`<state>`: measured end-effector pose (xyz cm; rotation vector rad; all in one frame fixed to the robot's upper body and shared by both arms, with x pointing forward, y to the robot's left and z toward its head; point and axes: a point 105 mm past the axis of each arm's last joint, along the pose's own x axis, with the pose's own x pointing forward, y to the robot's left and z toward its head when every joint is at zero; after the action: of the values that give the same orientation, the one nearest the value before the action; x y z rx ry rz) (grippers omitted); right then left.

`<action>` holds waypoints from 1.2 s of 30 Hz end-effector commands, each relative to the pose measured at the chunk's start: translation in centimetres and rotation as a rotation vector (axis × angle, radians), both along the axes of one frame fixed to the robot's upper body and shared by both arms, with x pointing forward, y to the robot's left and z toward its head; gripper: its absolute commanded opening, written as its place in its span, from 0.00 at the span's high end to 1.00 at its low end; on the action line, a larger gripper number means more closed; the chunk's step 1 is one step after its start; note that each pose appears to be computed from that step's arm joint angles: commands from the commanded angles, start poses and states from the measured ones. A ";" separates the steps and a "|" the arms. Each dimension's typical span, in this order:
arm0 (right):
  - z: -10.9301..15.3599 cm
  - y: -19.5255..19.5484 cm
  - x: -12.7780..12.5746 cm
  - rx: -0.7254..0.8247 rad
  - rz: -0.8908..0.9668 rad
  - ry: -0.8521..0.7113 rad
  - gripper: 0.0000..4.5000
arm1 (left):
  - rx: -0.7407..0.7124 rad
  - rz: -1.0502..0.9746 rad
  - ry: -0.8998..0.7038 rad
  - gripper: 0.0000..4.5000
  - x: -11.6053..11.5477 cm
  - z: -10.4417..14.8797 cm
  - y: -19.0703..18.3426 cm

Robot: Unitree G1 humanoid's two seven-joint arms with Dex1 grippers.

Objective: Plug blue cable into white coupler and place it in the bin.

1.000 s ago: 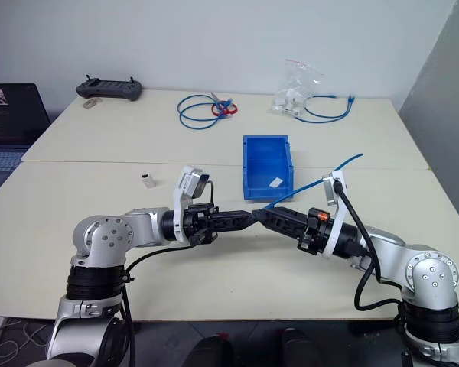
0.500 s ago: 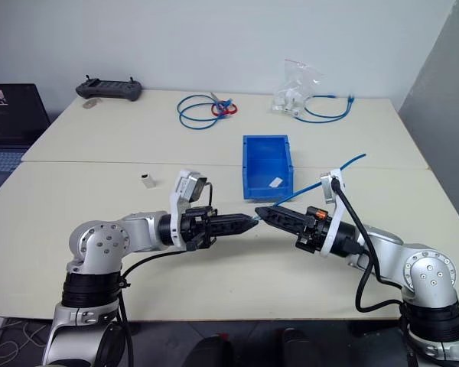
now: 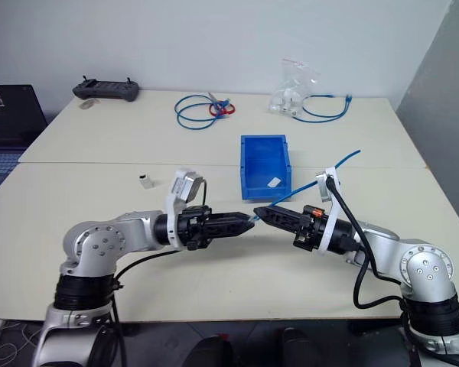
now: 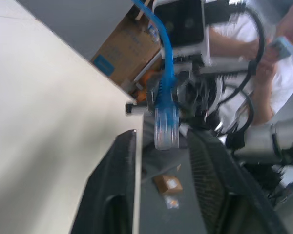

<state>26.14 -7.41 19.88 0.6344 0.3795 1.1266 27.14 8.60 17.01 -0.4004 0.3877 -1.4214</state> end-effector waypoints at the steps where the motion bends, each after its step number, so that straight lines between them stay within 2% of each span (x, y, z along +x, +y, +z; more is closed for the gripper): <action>1: 0.5 -0.4 0.7 -0.006 0.001 -0.047 0.97 | 0.111 0.203 -0.153 0.41 1.8 -0.4 2.8; 3: 0.2 -0.7 1.3 -0.023 -0.018 -0.053 0.97 | 0.227 0.434 -0.220 0.32 3.3 -1.8 5.8; 5: -0.3 -1.2 2.0 -0.046 -0.044 -0.061 0.97 | 0.308 0.757 -0.266 0.24 4.9 -2.7 9.7; 7: -0.5 -1.5 2.5 -0.051 -0.058 -0.062 0.97 | 0.417 1.040 -0.325 0.15 5.4 -3.7 13.6; 9: -0.6 -1.8 2.9 -0.054 -0.067 -0.067 0.97 | 0.501 1.166 -0.374 0.07 5.1 -4.6 15.4; 13: -0.7 -1.8 3.6 -0.066 -0.076 -0.082 0.97 | 0.546 1.391 -0.388 0.07 6.1 -5.7 17.9; 21: -0.2 -2.4 4.0 -0.094 -0.090 -0.117 0.97 | 0.571 1.506 -0.381 0.07 10.5 -6.9 20.3; 28: 0.1 -2.8 3.8 -0.118 -0.101 -0.127 0.97 | 0.481 1.423 -0.303 0.07 14.2 -8.0 17.7; 36: 0.5 -3.1 3.9 -0.129 -0.113 -0.137 0.97 | 0.440 1.446 -0.314 0.07 16.8 -6.5 16.5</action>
<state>30.09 -10.17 18.66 0.4910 0.3550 1.0180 43.32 25.52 9.48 -0.0253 0.1006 0.0451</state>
